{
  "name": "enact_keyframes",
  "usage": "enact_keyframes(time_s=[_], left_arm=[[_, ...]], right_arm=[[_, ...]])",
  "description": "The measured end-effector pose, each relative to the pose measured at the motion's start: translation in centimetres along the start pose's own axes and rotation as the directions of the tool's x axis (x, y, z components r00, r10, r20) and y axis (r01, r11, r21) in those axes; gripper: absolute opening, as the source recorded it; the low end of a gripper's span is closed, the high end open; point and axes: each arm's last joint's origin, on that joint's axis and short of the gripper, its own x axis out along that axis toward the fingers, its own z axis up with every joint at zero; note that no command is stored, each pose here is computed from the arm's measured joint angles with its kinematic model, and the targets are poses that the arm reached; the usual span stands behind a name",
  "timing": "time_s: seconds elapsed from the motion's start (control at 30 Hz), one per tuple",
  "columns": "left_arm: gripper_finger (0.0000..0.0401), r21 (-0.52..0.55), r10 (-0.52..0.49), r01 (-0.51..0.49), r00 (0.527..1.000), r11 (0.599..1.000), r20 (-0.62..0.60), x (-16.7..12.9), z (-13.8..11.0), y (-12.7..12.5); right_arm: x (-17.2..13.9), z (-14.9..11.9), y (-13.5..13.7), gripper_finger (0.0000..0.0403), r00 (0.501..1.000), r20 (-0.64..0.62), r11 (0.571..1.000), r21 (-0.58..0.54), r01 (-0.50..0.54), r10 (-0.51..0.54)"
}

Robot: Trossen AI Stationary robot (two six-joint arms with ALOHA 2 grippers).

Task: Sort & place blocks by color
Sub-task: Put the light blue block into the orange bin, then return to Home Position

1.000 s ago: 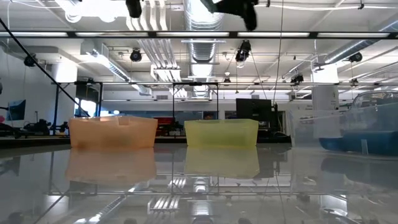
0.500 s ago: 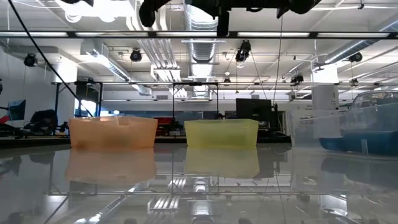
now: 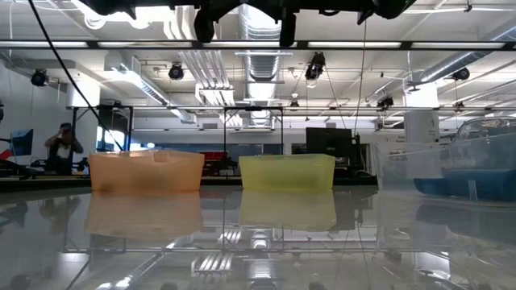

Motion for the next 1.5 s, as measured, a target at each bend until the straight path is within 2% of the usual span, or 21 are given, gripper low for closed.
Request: enact_keyframes(time_s=[0.17,0.23,0.4,0.53,0.6,0.63,0.7,0.77,0.87,0.93,0.97,1.03,1.1,1.17,1.23,1.37,1.47,1.5], left_arm=[[0.0120,-0.009,0.004,-0.004,1.000,1.000,0.002,-0.1,0.1,-0.1],[0.0120,-0.011,0.007,-0.007,1.000,1.000,-0.002,-0.1,0.1,0.0],[0.0120,-0.011,0.110,-0.111,0.992,0.994,-0.062,-0.3,-0.5,0.9],[0.0120,0.004,0.240,-0.244,0.951,0.970,-0.195,-0.9,-1.4,2.5],[0.0120,0.031,0.344,-0.350,0.895,0.936,-0.284,-1.5,-1.9,3.7],[0.0120,0.041,0.405,-0.416,0.852,0.908,-0.330,-2.0,-2.3,4.6],[0.0120,0.061,0.519,-0.552,0.735,0.832,-0.436,-3.1,-3.1,6.2],[0.0120,0.092,0.617,-0.685,0.579,0.723,-0.533,-4.5,-4.0,7.8],[0.0120,0.182,0.696,-0.833,0.292,0.522,-0.656,-6.9,-5.3,9.7],[0.0120,0.261,0.696,-0.857,0.146,0.444,-0.704,-8.1,-5.9,10.5],[0.0120,0.289,0.690,-0.858,0.100,0.425,-0.716,-8.4,-6.1,10.8],[0.0120,0.322,0.685,-0.847,0.066,0.423,-0.725,-8.4,-6.4,11.3],[0.0120,0.333,0.682,-0.842,0.056,0.425,-0.729,-8.3,-6.6,11.5],[0.0121,0.325,0.680,-0.853,0.047,0.409,-0.732,-8.3,-6.9,11.6],[0.0146,0.319,0.678,-0.862,0.038,0.393,-0.734,-8.3,-7.0,11.7],[0.0218,0.317,0.677,-0.865,0.036,0.389,-0.735,-8.3,-7.0,11.7],[0.0240,0.322,0.670,-0.862,0.026,0.391,-0.742,-8.6,-6.8,11.3],[0.0242,0.323,0.662,-0.854,0.032,0.407,-0.749,-8.8,-6.7,10.9]], right_arm=[[0.0,0.1,-0.2,0.0115,1.000,0.000,1.000,-0.012,0.012,-0.012],[0.0,0.0,-0.5,0.0122,1.000,-0.013,1.000,-0.013,0.025,-0.025],[-0.2,-0.3,-1.6,0.0202,0.991,-0.084,0.994,0.016,0.104,-0.102],[-1.0,-0.4,-2.7,0.0243,0.966,-0.178,0.979,0.050,0.199,-0.187],[-1.7,-0.4,-3.3,0.0250,0.937,-0.233,0.957,0.071,0.281,-0.258],[-2.1,-0.4,-3.6,0.0251,0.919,-0.261,0.944,0.071,0.323,-0.295],[-2.8,-0.5,-4.1,0.0250,0.874,-0.313,0.911,0.056,0.408,-0.372],[-3.5,-0.4,-4.3,0.0246,0.840,-0.351,0.889,0.044,0.456,-0.414],[-4.2,-0.1,-4.1,0.0238,0.825,-0.364,0.879,0.033,0.476,-0.433],[-4.3,0.2,-3.9,0.0233,0.830,-0.355,0.882,0.031,0.470,-0.430],[-4.3,0.3,-3.8,0.0231,0.835,-0.347,0.884,0.032,0.466,-0.427],[-4.3,0.4,-3.8,0.0228,0.837,-0.343,0.885,0.033,0.464,-0.426],[-4.3,0.4,-3.8,0.0228,0.838,-0.342,0.885,0.033,0.464,-0.426],[-4.3,0.4,-3.8,0.0230,0.837,-0.343,0.885,0.032,0.464,-0.426],[-4.3,0.3,-3.8,0.0230,0.834,-0.349,0.884,0.031,0.467,-0.428],[-4.4,0.2,-3.8,0.0229,0.830,-0.357,0.884,0.024,0.467,-0.429],[-4.6,0.0,-3.5,0.0228,0.826,-0.373,0.898,-0.051,0.437,-0.423],[-4.7,-0.1,-3.4,0.0228,0.828,-0.375,0.904,-0.081,0.420,-0.418]])
